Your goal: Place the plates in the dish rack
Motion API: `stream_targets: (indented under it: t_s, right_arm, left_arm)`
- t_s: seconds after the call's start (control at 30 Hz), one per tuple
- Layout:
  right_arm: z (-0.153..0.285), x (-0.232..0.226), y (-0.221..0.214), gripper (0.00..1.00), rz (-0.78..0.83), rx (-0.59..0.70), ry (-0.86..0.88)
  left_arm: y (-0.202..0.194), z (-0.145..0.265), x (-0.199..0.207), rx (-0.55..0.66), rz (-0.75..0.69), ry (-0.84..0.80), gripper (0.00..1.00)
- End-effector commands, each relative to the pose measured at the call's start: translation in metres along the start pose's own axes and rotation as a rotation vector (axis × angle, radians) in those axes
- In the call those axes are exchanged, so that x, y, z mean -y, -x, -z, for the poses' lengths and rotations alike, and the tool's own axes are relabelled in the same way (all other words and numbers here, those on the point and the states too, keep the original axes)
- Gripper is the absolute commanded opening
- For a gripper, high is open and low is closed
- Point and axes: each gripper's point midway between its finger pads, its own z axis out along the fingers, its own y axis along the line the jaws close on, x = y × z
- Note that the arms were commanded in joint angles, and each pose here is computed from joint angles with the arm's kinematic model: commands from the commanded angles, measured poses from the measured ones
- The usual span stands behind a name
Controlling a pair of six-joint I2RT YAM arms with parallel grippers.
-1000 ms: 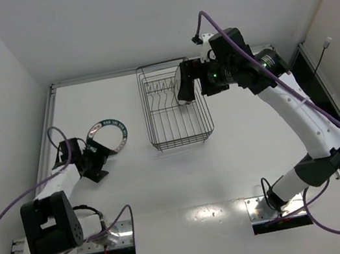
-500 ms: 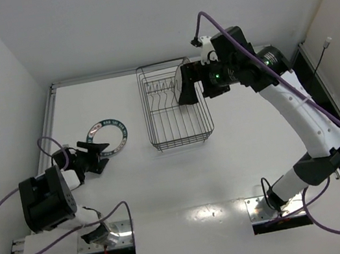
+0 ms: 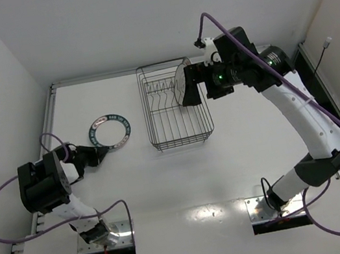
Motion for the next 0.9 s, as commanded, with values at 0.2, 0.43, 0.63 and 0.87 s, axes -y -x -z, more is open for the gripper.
stream_targets:
  t_s: [0.2, 0.43, 0.63, 0.87]
  right_arm:
    - [-0.031, -0.027, -0.001, 1.00, -0.051, -0.005, 0.243]
    - [-0.087, -0.039, -0.008, 1.00, -0.156, -0.125, 0.477]
    - [-0.109, -0.028, 0.007, 1.00, -0.197, -0.125, 0.590]
    - [-0.132, 0.014, 0.015, 1.00, -0.266, -0.077, 0.493]
  left_arm:
    - [0.021, 0.057, 0.109, 0.113, -0.078, -0.119, 0.00]
    - [-0.075, 0.074, 0.175, -0.171, -0.120, -0.434, 0.00]
    - [-0.136, 0.103, 0.224, -0.317, -0.181, -0.583, 0.00]
    - [-0.160, 0.113, 0.243, -0.344, -0.249, -0.546, 0.00]
